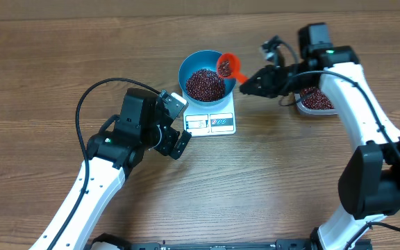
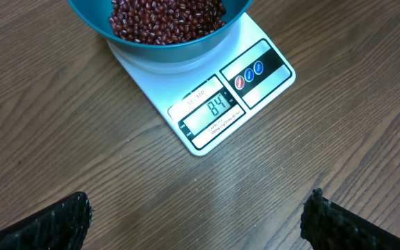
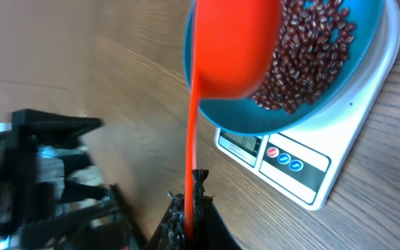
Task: Scoop item into bowl and weigh 150g on scale
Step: 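Carry the filled scoop left over the blue bowl, then tilt the scoop to pour beans into the blue bowl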
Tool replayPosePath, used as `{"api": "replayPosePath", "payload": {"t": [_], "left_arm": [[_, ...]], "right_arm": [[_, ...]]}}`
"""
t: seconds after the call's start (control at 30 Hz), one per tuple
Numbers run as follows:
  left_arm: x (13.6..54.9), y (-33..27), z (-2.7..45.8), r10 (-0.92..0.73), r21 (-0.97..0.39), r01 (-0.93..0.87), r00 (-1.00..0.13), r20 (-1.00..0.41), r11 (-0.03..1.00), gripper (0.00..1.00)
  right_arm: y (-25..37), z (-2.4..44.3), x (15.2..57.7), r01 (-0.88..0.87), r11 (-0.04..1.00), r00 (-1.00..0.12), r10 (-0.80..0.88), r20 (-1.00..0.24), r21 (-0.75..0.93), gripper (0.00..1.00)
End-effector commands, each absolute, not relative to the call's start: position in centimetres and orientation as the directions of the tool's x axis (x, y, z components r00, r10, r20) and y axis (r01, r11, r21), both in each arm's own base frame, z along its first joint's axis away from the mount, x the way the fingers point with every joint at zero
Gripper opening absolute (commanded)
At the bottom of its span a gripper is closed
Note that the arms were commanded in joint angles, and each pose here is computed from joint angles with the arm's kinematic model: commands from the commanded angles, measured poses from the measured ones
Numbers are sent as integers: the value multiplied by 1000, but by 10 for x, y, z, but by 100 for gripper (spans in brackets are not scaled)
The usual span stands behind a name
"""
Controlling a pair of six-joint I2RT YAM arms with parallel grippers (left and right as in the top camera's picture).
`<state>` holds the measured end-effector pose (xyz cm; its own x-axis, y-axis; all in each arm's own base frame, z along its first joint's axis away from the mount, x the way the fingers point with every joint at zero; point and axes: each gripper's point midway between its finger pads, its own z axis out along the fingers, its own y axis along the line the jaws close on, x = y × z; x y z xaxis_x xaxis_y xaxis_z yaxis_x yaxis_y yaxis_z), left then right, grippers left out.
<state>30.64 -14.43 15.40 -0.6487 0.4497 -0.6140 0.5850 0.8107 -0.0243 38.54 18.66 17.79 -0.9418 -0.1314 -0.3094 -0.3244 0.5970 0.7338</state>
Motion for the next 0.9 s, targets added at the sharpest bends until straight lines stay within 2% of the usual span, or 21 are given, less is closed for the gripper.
{"api": "replayPosePath", "payload": {"t": [0.0, 0.27, 0.4, 0.7, 0.87], "left_arm": [[307, -142, 151, 440, -28, 571, -662, -607, 820, 100], [307, -142, 151, 440, -28, 571, -662, -607, 820, 100], [307, -142, 151, 440, -28, 571, -662, -607, 820, 99], [307, -142, 151, 440, -28, 571, -662, -607, 820, 99], [307, -142, 151, 440, -29, 571, -662, -606, 820, 100]], "right_arm": [[193, 179, 399, -326, 719, -932, -134, -337, 614, 4], [207, 182, 409, -398, 883, -863, -267, -429, 250, 4], [208, 187, 412, -396, 916, -827, -329, -457, 57, 4], [206, 201, 410, -335, 892, -755, -448, -480, -305, 4], [212, 208, 407, -326, 863, -726, -490, -482, -386, 4]]}}
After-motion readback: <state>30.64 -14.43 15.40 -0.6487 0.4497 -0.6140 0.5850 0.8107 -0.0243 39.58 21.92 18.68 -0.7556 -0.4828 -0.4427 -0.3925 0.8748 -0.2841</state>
